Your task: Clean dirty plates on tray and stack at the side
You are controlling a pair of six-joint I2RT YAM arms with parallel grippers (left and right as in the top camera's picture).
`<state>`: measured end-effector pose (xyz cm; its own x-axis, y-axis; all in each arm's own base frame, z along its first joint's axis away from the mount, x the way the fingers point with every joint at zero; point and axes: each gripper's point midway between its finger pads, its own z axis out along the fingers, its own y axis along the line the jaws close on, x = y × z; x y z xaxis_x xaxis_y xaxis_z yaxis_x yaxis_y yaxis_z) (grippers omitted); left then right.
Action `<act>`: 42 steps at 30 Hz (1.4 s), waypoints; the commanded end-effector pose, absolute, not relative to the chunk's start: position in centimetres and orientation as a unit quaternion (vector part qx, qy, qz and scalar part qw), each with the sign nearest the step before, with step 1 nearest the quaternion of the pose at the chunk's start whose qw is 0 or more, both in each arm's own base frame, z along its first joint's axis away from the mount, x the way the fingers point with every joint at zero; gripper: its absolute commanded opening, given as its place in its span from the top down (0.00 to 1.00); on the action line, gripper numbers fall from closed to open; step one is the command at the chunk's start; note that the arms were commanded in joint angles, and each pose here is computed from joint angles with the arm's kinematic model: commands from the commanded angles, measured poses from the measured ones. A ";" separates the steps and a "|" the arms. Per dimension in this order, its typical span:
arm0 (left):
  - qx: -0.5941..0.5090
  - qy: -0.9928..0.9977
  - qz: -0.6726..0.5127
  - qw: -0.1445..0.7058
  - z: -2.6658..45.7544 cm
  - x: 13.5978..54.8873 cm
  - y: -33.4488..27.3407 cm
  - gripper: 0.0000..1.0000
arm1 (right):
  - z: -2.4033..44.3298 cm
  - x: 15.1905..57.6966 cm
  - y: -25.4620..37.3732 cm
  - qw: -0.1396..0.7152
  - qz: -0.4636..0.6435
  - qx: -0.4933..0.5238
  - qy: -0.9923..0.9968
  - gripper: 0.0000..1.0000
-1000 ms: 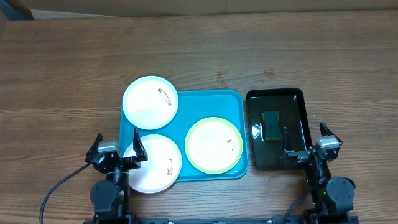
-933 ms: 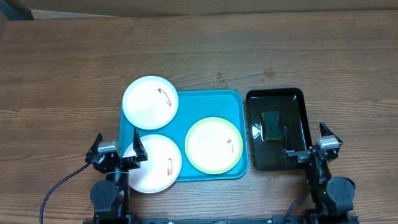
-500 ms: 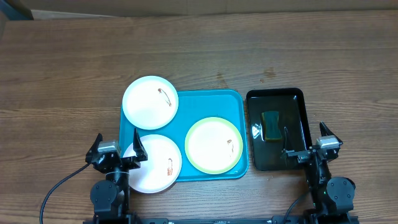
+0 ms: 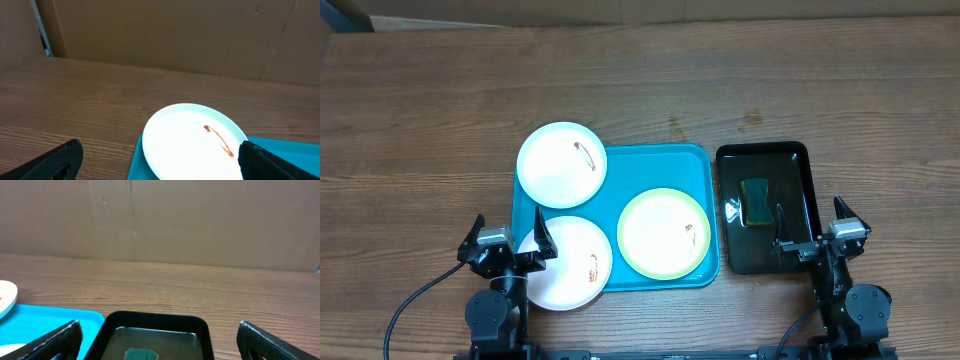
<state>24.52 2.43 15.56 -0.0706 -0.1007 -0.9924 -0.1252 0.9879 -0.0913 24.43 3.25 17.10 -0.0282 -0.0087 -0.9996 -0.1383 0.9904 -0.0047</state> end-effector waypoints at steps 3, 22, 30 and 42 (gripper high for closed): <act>-0.067 0.729 0.010 0.681 15.7 24.5 2.2 0.00 | 16.9 24.4 3.2 0.697 0.047 -0.049 0.714 0.00; -0.067 0.729 0.010 0.681 15.7 24.5 2.2 0.00 | 16.9 24.4 3.2 0.697 0.047 -0.049 0.714 0.00; -0.067 0.729 0.010 0.681 15.7 24.5 2.2 0.00 | 16.9 24.4 3.2 0.697 0.047 -0.049 0.714 0.00; -0.048 0.692 -0.078 0.716 18.7 24.6 -0.3 0.00 | 16.9 24.4 3.2 0.697 0.047 -0.049 0.714 0.00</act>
